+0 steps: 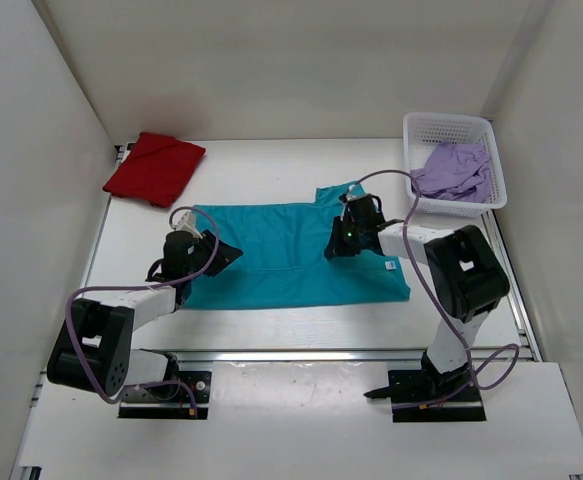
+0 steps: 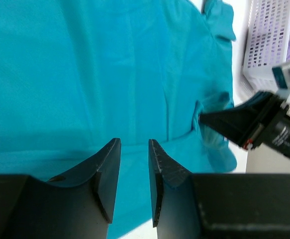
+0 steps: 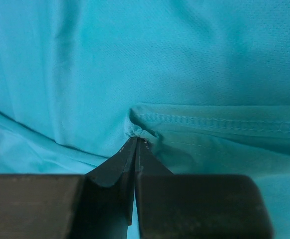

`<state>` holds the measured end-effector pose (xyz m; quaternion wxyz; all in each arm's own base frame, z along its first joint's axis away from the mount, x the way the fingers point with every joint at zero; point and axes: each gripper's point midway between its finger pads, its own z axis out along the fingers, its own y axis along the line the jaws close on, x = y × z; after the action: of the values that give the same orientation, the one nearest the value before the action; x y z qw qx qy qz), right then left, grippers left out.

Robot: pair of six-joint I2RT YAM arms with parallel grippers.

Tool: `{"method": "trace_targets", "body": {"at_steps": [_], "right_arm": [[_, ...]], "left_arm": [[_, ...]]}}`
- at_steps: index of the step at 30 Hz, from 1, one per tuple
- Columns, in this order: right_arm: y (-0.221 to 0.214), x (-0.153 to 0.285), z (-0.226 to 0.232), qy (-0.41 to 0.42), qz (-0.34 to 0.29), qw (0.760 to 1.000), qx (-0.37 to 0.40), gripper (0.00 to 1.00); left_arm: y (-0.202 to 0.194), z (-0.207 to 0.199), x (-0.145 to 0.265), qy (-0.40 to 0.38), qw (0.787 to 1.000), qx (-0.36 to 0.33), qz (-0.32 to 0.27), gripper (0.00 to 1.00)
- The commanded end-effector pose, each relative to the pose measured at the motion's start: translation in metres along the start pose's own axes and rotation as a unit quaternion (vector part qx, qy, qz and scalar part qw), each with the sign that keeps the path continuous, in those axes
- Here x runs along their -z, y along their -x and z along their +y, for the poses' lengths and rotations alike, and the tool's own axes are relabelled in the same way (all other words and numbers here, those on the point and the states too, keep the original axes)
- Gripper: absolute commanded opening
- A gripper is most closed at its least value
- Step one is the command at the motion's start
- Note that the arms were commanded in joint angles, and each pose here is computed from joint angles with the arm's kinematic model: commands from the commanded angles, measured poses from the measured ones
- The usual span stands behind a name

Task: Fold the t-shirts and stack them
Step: Fold the flattened tshirt in 1/3 of the way, then grap the side of the flattened tshirt furthest away from the robot with both arms

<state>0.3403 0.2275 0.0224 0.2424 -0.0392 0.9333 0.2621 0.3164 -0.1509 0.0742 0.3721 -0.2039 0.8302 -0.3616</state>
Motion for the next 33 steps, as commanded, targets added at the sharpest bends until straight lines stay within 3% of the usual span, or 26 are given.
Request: {"method": "trace_targets", "body": {"at_steps": [1, 9, 11, 16, 20, 22, 23, 27, 33], "right_arm": [[0.036, -0.007, 0.018, 0.015, -0.037, 0.999, 0.030, 0.00], [0.031, -0.019, 0.021, -0.014, -0.012, 0.999, 0.049, 0.00], [0.031, -0.019, 0.020, -0.009, -0.008, 0.999, 0.046, 0.04], [0.095, 0.019, 0.045, 0.049, -0.093, 0.993, 0.046, 0.19], [0.147, 0.035, 0.047, 0.073, -0.143, 0.987, 0.031, 0.23], [0.172, 0.036, 0.037, 0.073, -0.158, 0.985, 0.018, 0.22], [0.171, 0.030, 0.026, 0.067, -0.147, 0.987, 0.001, 0.20], [0.186, 0.031, 0.021, 0.086, -0.163, 0.983, -0.006, 0.20], [0.201, 0.026, 0.004, 0.081, -0.164, 0.983, -0.009, 0.20]], "left_arm": [[0.010, -0.013, 0.003, -0.020, 1.000, -0.007, -0.017, 0.39], [0.029, -0.012, 0.002, -0.015, 0.999, 0.002, -0.041, 0.41], [0.041, -0.007, -0.002, 0.004, 0.998, -0.001, -0.057, 0.43], [0.108, 0.003, -0.022, 0.055, 0.992, 0.004, -0.109, 0.46], [0.172, 0.010, -0.045, 0.085, 0.987, 0.014, -0.137, 0.50], [0.176, 0.036, -0.067, 0.134, 0.985, 0.013, -0.105, 0.51], [0.195, 0.052, -0.072, 0.156, 0.982, 0.023, -0.106, 0.52], [0.203, 0.092, -0.089, 0.226, 0.972, 0.003, -0.063, 0.55], [0.207, 0.121, -0.092, 0.288, 0.956, -0.042, -0.037, 0.60]]}}
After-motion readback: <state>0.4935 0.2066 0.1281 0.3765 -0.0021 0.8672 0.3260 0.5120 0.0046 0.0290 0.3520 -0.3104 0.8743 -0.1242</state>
